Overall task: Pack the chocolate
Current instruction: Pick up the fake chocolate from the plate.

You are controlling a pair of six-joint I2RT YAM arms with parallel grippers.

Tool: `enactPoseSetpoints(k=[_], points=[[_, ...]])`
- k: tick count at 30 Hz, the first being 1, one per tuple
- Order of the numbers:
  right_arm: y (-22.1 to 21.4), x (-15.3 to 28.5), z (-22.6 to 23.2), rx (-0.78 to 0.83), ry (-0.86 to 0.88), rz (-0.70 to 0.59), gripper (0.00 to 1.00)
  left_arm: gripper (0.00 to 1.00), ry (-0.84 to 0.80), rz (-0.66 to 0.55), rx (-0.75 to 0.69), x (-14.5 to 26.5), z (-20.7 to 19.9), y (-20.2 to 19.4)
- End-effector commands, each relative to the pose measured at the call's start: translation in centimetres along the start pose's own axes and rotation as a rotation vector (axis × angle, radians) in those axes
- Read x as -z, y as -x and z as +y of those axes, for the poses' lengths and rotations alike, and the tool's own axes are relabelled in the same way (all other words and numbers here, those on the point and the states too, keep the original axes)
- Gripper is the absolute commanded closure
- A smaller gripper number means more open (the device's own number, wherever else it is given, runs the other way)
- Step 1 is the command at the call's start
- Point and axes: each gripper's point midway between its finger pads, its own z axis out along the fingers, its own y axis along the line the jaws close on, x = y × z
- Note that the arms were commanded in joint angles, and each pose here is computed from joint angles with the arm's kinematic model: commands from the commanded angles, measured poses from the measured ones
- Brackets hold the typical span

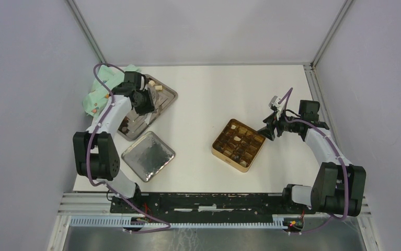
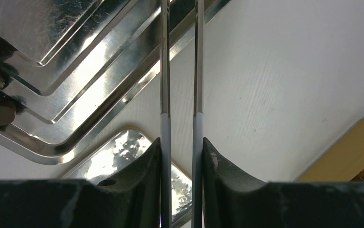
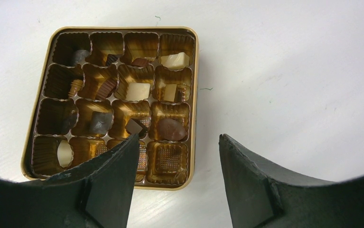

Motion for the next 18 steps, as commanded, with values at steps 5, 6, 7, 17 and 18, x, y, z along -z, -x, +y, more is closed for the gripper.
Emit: enactPoseSetpoints(k=[5, 6, 7, 17, 18], points=[[1.2, 0.1, 0.4, 0.062, 0.041, -0.044, 0.30, 0.98, -0.344, -0.135, -0.036, 6.5, -5.3, -0.7], [1.3, 0.1, 0.5, 0.081, 0.047, -0.049, 0.30, 0.98, -0.388, -0.133, -0.037, 7.1, -6.0, -1.4], [1.3, 0.1, 0.5, 0.103, 0.047, -0.051, 0.28, 0.98, -0.432, -0.139, -0.049, 7.9, -6.7, -2.0], [2.3, -1.6, -0.7, 0.419, 0.030, -0.031, 0.12, 0.98, -0.773, -0.158, -0.151, 14.3, -11.9, -9.5], [2.5, -2.1, -0.8, 0.424, 0.041, -0.016, 0.13, 0.98, -0.794, -0.167, -0.154, 14.8, -12.1, -9.9]])
